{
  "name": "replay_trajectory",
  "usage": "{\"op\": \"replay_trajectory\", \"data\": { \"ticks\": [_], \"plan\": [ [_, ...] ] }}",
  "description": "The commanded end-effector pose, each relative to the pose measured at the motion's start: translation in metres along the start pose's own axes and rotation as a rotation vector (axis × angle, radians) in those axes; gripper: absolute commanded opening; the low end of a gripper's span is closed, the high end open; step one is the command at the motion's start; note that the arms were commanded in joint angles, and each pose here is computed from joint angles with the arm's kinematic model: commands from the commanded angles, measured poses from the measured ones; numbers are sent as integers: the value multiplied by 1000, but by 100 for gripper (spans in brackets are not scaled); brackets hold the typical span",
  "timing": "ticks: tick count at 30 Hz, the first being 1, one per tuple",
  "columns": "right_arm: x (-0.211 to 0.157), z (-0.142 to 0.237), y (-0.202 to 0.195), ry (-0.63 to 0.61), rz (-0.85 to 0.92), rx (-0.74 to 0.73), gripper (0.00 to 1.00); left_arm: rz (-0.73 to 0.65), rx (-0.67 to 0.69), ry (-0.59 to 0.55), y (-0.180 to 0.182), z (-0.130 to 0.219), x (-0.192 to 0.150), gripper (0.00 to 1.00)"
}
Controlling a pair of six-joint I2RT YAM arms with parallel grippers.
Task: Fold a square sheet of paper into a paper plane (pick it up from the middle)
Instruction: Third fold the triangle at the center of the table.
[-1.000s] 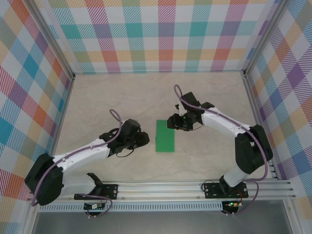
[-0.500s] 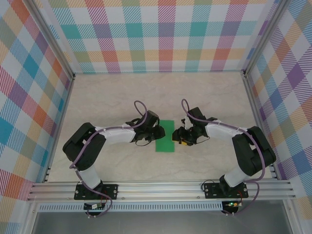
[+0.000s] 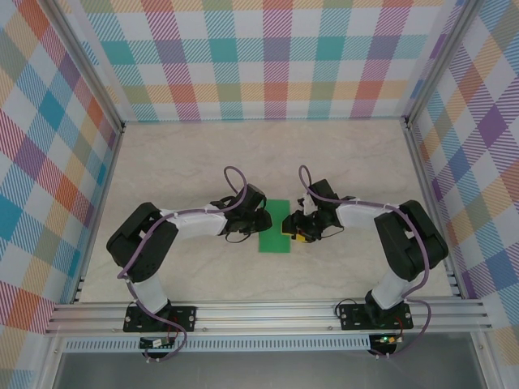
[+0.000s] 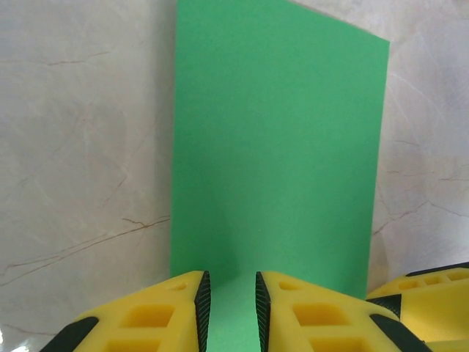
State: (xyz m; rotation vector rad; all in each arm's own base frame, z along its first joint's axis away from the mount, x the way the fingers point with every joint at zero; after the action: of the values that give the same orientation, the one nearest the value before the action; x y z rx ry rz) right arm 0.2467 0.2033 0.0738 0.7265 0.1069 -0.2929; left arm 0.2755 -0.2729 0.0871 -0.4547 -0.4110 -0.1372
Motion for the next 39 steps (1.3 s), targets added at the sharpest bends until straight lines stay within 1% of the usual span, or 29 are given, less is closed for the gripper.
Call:
{"op": "replay_trajectory", "data": {
  "ticks": [1,3,10,14,16,18,21,23,24,27,28,30,33,37,39],
  "plan": [
    [4,-3,12,13,18,50,49,-18,19,-9,0,2,6,25],
    [5,-4,14,18,22,63,45,-15,18,-3,1,0,5,25],
    [11,-4,21,14,33,80,43,-26,-1,-3,0,4,3,25],
    [15,-5,22,11,34,65,42,-62,-28,-33,-3,18,0,27],
    [17,-5,23,13,34,67,39,-110,-33,-44,-6,27,-5,29],
    [19,-4,24,16,29,70,37,-187,-27,-52,-12,37,-15,33],
    [21,-2,25,18,23,69,30,-326,5,-55,-25,49,-33,39],
    [21,-1,27,24,24,75,26,-419,33,-58,-34,54,-44,46],
    [20,0,28,25,27,77,25,-467,57,-59,-39,56,-50,52],
    [20,2,28,29,27,82,24,-612,128,-63,-54,56,-62,60],
    [19,2,28,34,26,85,23,-662,171,-40,-55,56,-67,63],
    [19,3,30,38,26,94,23,-755,205,-30,-68,53,-74,65],
    [18,3,31,47,25,103,23,-848,245,-21,-81,47,-81,70],
    [19,4,31,53,22,111,23,-1018,351,6,-98,36,-93,72],
    [19,4,32,59,21,115,23,-1109,433,18,-107,28,-100,72]
  ]
}}
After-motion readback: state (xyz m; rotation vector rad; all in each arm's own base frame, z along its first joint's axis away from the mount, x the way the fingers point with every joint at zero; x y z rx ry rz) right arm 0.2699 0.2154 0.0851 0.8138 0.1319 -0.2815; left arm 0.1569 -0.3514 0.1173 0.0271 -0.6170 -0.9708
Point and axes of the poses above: each hand's point on the last joint's axis, 136 mm out from that joint toward the fingers, its own z axis back along the fingers, its own y axis along the line the jaws close on, x = y × z, the point moved 6 cm from there along z, back along the fingers, and after that the axes turned 14 degrees about -z, right-handed, at the moved point
